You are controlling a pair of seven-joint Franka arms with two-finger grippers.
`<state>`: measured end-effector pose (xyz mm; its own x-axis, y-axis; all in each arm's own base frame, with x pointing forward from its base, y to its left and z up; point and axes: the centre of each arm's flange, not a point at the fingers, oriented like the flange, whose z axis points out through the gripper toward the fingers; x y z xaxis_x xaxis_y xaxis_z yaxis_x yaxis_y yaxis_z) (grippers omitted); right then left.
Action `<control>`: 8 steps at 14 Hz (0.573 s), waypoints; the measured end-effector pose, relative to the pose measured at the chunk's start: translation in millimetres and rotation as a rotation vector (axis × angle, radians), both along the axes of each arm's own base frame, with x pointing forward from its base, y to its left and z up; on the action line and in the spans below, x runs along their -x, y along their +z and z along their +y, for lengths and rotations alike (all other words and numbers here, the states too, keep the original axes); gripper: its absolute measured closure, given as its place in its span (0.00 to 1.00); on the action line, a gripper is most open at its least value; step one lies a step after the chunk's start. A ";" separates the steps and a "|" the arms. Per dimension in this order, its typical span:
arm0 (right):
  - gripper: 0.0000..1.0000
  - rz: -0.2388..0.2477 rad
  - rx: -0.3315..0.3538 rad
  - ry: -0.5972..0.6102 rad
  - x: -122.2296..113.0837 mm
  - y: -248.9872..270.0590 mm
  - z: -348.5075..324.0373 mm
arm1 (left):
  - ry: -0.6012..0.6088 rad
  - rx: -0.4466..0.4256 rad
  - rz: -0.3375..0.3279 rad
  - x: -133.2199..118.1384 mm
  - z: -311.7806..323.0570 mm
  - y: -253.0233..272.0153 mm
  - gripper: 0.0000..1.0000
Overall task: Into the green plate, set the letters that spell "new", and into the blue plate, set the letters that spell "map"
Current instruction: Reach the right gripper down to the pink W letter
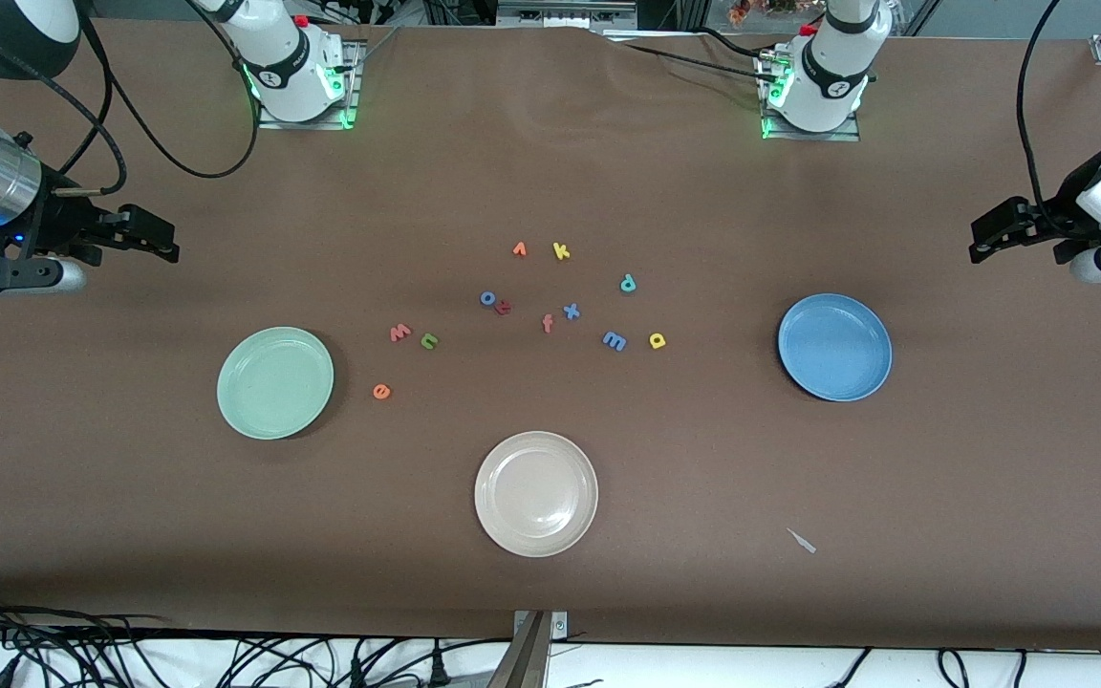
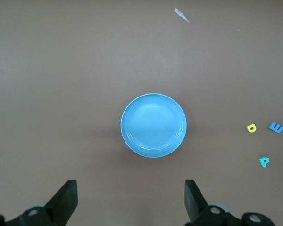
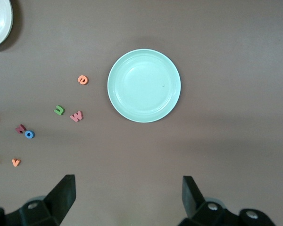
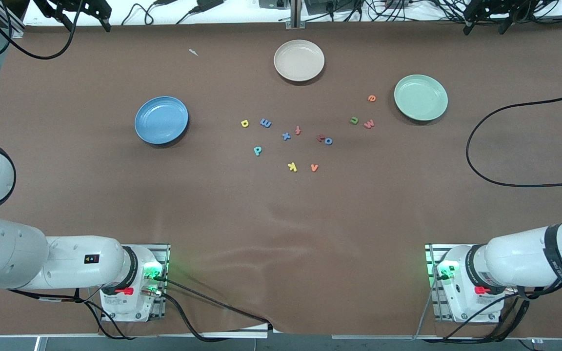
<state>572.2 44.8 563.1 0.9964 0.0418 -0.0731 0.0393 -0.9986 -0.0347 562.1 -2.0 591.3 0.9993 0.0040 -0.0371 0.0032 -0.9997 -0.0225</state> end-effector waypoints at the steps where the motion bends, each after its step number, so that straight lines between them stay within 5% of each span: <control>1: 0.00 -0.004 0.000 0.000 1.0 2.1 0.0 | 0.000 0.000 0.000 0.0 0.0 0.0 0.00; 8: 0.00 -0.015 -0.003 -0.004 2.3 -12.0 24.4 | 0.001 0.000 0.000 0.1 0.4 0.2 0.00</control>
<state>570.0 69.2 551.1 0.9976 0.0380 -0.0584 0.0358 -0.9987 -0.0373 562.1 -1.5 591.5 0.9993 0.0048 -0.0372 0.0040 -0.9997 -0.0225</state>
